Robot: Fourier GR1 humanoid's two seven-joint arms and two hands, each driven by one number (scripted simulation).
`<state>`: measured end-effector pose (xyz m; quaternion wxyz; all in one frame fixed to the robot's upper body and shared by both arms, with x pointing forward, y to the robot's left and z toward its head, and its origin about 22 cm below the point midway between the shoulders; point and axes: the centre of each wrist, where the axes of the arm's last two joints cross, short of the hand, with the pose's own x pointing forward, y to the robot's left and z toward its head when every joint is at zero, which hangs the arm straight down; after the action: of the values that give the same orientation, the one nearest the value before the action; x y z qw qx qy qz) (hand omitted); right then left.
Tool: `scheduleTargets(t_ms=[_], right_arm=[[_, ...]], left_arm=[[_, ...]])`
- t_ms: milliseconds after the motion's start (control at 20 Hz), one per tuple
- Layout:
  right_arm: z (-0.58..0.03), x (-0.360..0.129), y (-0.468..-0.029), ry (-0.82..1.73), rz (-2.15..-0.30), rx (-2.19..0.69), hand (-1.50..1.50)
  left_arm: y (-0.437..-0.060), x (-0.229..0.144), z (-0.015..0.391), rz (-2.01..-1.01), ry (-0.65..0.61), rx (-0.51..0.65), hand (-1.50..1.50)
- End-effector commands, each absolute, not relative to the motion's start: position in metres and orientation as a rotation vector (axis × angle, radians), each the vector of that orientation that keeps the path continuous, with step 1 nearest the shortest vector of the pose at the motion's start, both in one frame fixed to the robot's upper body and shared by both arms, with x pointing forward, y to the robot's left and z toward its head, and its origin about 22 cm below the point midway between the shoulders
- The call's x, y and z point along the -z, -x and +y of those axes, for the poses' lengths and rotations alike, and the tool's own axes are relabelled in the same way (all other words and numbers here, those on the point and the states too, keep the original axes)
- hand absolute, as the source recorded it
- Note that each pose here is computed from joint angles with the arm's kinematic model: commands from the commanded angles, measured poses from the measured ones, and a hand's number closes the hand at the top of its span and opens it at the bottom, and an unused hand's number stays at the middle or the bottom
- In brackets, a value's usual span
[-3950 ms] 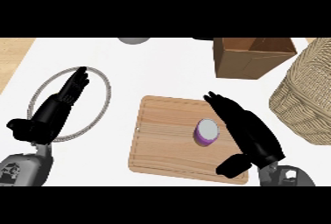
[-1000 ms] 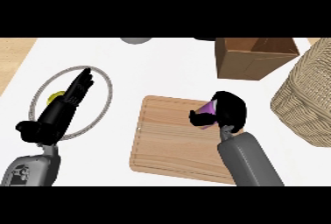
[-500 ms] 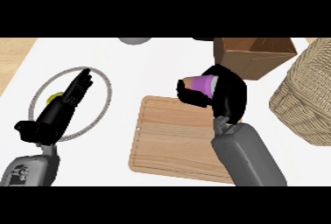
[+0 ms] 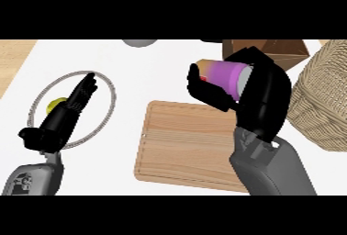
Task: Pick the can from the cutting board and place it in the basket
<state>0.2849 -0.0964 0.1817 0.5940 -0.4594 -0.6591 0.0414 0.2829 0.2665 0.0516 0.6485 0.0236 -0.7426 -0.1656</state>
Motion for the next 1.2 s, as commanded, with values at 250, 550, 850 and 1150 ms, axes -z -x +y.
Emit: scheduleTargets(t_ms=[250, 550, 850, 1150], right_arm=[[-0.136, -0.23, -0.31, 1.244, -1.365, -0.004, 1.5], [-0.18, -0.231, -0.344, 1.329, -1.322, 0.104, 1.5], [-0.223, -0.247, -0.368, 1.41, -1.32, 0.258, 1.5], [-0.272, -0.258, -0.381, 1.481, -1.281, 0.36, 1.5]], left_arm=[[-0.281, -0.055, 0.264, -1.677, -0.045, 0.368, 0.0], [-0.267, -0.053, 0.257, -1.698, -0.019, 0.401, 0.0], [-0.287, -0.073, 0.275, -1.702, -0.049, 0.392, 0.0], [-0.286, -0.051, 0.243, -1.7, -0.044, 0.38, 0.0]])
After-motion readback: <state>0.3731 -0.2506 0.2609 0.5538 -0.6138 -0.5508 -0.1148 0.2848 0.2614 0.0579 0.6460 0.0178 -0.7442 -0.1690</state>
